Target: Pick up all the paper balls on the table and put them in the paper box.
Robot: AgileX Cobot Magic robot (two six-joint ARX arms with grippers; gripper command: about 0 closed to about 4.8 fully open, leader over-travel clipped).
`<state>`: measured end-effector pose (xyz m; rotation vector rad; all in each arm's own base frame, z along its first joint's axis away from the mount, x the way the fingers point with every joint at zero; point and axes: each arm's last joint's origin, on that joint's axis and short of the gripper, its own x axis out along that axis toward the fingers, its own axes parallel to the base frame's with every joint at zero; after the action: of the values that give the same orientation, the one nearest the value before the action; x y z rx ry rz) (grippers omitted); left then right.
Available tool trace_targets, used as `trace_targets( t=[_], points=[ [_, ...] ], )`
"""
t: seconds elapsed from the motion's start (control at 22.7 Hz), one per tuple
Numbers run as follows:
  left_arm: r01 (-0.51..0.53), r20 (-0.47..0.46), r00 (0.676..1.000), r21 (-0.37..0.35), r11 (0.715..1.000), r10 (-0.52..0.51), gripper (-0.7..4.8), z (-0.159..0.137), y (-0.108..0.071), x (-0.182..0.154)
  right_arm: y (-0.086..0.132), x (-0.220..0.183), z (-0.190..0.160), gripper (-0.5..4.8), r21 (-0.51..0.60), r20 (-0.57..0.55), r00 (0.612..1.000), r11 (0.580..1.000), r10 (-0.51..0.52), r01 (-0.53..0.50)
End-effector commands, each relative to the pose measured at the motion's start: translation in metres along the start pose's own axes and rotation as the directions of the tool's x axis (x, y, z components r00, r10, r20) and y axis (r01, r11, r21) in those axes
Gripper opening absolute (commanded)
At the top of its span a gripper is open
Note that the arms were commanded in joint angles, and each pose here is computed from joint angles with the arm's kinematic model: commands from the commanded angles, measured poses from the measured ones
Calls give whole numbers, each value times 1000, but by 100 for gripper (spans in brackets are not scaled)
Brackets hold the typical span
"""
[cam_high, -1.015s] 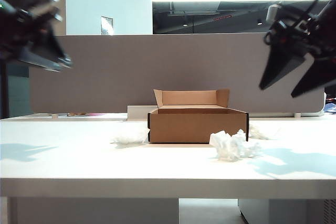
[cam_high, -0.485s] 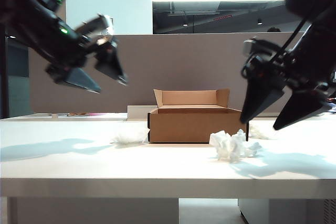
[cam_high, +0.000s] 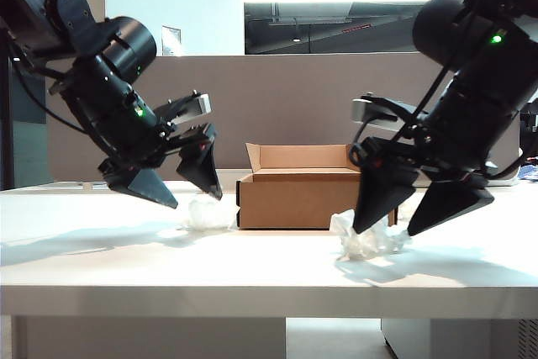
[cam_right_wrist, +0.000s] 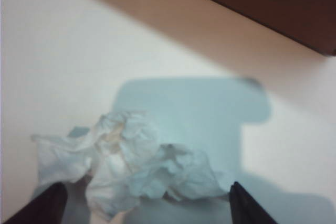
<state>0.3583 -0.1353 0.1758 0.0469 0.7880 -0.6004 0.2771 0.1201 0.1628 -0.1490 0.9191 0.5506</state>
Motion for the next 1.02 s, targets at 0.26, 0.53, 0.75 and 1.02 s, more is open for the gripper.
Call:
trace_targets(
  t=[0.26, 0.53, 0.75, 1.02],
  points=[
    [-16, -7, 1000, 1, 1000, 16, 394, -3, 2, 10, -1, 13, 5, 410, 24, 4, 1000, 1000, -17, 16],
    [-15, 10, 1000, 5, 1000, 15, 359, -6, 5, 18, -1, 15, 5, 218, 24, 4, 1000, 1000, -13, 13],
    [-12, 10, 1000, 9, 1000, 12, 76, -8, 6, 24, -1, 14, 8, 57, 25, 22, 1000, 1000, -10, 9],
    [-15, 49, 999, 19, 1000, 14, -6, -1, 4, 16, 0, 11, 15, -1, 20, 44, 999, 999, 28, -28]
  ],
)
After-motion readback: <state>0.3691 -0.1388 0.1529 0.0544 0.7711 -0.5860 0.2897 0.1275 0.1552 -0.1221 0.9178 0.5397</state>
